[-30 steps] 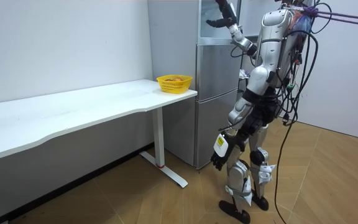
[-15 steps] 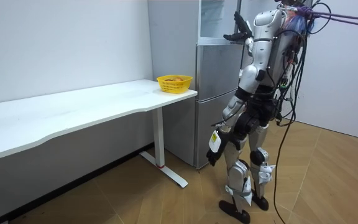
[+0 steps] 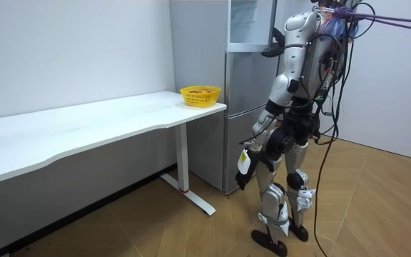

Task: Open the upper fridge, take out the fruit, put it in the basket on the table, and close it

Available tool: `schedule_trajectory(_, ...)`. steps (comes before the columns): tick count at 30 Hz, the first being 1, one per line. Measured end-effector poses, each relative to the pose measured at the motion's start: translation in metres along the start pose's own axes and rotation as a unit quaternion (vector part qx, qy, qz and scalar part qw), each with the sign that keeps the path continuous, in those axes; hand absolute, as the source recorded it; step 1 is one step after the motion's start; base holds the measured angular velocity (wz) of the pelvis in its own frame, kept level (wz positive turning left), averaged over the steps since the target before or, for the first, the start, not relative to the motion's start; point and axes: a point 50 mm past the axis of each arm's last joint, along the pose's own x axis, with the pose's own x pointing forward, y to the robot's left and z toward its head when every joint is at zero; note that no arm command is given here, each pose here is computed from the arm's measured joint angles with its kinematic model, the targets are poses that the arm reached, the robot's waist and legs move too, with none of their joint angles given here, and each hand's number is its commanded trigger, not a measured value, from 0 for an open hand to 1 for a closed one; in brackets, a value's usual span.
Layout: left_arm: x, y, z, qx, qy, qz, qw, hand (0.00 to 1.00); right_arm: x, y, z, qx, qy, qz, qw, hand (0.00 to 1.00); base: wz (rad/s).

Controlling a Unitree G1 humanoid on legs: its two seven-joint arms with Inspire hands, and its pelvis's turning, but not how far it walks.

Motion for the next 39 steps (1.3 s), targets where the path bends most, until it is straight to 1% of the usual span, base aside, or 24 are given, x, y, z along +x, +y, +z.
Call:
schedule_trajectory(6, 0.000, -0.001, 0.001, -0.002, -0.002, -0.001, 1.000, 0.00, -0.010, 0.000, -0.008, -0.004, 0.025, 0.006, 1.000, 0.00, -0.01)
schedule_trajectory(16, 0.000, -0.001, 0.003, -0.004, -0.006, -0.001, 1.000, 0.00, -0.038, 0.000, -0.030, -0.030, 0.085, 0.031, 0.995, 0.00, 0.00)
schedule_trajectory(21, 0.000, -0.001, 0.003, -0.008, -0.006, 0.001, 1.000, 0.00, -0.051, 0.009, -0.036, -0.027, 0.112, 0.053, 0.992, 0.00, -0.04)
schedule_trajectory(26, 0.000, -0.003, 0.003, -0.019, -0.005, 0.001, 1.000, 0.00, -0.072, 0.015, -0.045, -0.034, 0.153, 0.095, 0.983, 0.00, -0.01)
schedule_trajectory(30, 0.001, -0.006, 0.005, -0.017, -0.008, -0.001, 1.000, 0.00, -0.080, 0.020, -0.051, -0.037, 0.174, 0.110, 0.978, 0.00, 0.00)
schedule_trajectory(33, 0.001, -0.006, 0.007, -0.020, -0.010, 0.000, 1.000, 0.00, -0.096, 0.027, -0.059, -0.044, 0.202, 0.147, 0.967, 0.00, 0.00)
schedule_trajectory(35, 0.001, -0.006, 0.008, -0.021, -0.011, 0.001, 1.000, 0.00, -0.112, 0.033, -0.068, -0.049, 0.236, 0.172, 0.955, 0.00, 0.00)
schedule_trajectory(39, 0.001, -0.008, 0.011, -0.023, -0.014, 0.001, 1.000, 0.00, -0.123, 0.036, -0.075, -0.057, 0.260, 0.195, 0.944, 0.00, 0.00)
